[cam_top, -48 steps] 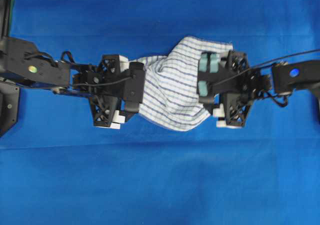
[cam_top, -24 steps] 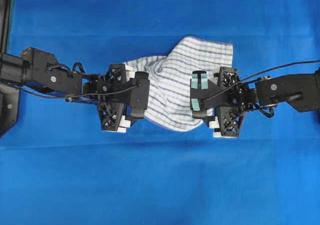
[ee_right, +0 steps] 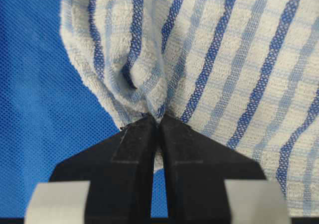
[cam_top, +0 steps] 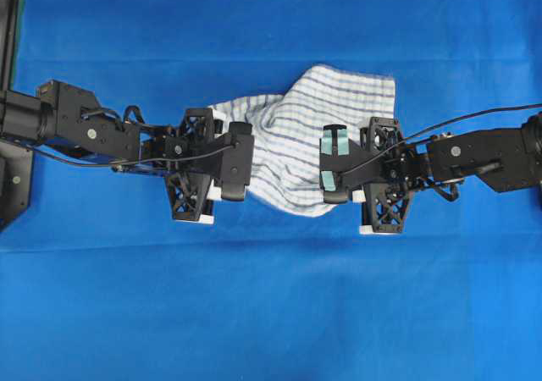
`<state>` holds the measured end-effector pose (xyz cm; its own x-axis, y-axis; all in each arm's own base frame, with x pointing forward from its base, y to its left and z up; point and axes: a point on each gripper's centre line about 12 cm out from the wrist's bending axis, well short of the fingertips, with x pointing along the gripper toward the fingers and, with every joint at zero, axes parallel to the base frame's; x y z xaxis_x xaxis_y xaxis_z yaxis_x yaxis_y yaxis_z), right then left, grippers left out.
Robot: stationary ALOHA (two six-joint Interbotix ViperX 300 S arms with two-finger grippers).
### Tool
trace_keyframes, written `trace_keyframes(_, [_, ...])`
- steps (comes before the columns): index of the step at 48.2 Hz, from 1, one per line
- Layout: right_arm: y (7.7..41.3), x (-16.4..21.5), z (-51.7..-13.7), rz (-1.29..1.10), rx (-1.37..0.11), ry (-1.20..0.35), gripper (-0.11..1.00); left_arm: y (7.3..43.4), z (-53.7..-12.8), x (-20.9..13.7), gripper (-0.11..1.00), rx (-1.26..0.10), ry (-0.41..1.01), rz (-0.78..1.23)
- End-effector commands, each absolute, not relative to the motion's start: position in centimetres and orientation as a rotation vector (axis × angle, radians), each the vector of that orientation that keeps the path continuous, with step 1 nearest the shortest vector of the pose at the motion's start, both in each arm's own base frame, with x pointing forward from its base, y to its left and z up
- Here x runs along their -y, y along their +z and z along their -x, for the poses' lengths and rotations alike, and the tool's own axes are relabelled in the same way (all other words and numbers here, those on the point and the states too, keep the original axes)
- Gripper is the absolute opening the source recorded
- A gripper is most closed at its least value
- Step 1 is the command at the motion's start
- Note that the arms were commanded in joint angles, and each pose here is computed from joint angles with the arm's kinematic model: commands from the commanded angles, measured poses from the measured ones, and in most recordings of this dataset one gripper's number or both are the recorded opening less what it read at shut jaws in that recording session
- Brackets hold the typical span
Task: Lift the towel with both arms.
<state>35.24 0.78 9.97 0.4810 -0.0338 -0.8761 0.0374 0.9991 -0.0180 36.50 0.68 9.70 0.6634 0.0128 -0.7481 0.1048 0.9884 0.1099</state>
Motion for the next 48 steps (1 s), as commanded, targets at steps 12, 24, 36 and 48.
trace_keyframes(12, [12.4,-0.9,-36.1,-0.014,-0.984,-0.039,0.05,11.5,-36.9,-0.6,0.03,-0.837,-0.049,-0.137])
trace_keyframes(24, [18.9,-0.8,-35.8,-0.039,-0.838,-0.049,0.05,17.3,-36.6,-0.6,0.03,-0.794,-0.047,-0.131])
trace_keyframes(36, [26.0,-0.3,-34.9,-0.039,-0.73,-0.072,0.05,25.4,-35.1,-0.6,0.03,-0.657,-0.038,-0.135])
trace_keyframes(48, [33.4,0.5,-33.8,-0.012,-0.627,-0.11,0.05,32.7,-32.6,-0.5,0.03,-0.523,-0.028,-0.138])
